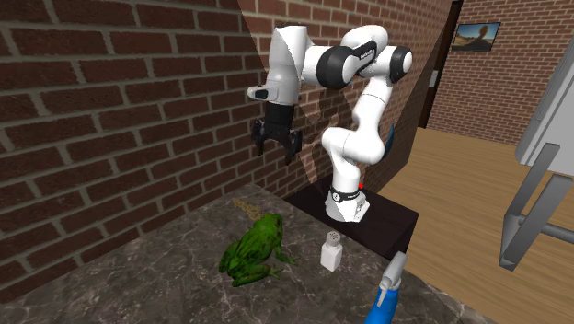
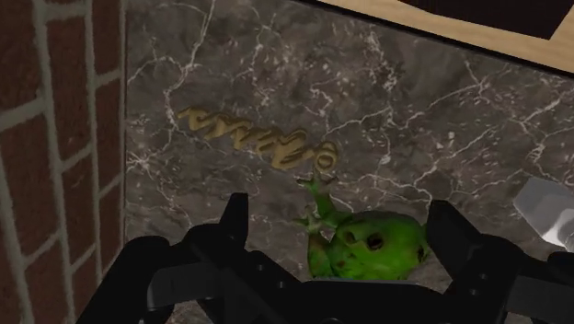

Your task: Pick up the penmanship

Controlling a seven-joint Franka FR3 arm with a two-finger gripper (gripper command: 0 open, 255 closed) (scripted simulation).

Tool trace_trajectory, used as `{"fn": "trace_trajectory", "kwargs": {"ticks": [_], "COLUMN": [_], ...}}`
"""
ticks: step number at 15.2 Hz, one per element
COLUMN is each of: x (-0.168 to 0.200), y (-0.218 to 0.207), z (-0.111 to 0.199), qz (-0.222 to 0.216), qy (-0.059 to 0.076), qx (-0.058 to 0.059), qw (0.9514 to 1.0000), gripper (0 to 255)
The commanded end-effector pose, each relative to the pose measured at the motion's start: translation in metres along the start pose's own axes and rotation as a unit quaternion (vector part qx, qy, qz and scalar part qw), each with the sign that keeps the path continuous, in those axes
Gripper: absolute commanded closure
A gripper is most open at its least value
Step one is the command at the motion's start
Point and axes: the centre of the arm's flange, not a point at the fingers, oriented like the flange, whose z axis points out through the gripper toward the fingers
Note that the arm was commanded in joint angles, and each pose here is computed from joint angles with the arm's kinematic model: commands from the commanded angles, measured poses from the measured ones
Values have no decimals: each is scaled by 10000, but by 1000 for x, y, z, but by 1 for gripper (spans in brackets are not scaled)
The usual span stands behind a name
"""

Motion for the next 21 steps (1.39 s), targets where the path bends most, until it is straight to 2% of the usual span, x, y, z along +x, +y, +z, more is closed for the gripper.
{"fn": "trace_trajectory", "kwargs": {"ticks": [1, 3, 6, 11, 20, 21], "x": [3, 8, 16, 28, 21, 21], "y": [2, 4, 8, 14, 11, 11], "z": [25, 50, 89, 148, 187, 187], "qz": [-427, -829, -1429, -2346, -2346, -2346], "qy": [-43, -95, -171, -288, -287, -287], "qx": [-119, -233, -403, -662, -662, -662], "qw": [9990, 9962, 9888, 9694, 9694, 9694], "gripper": [0, 0, 0, 0, 0, 255]}}
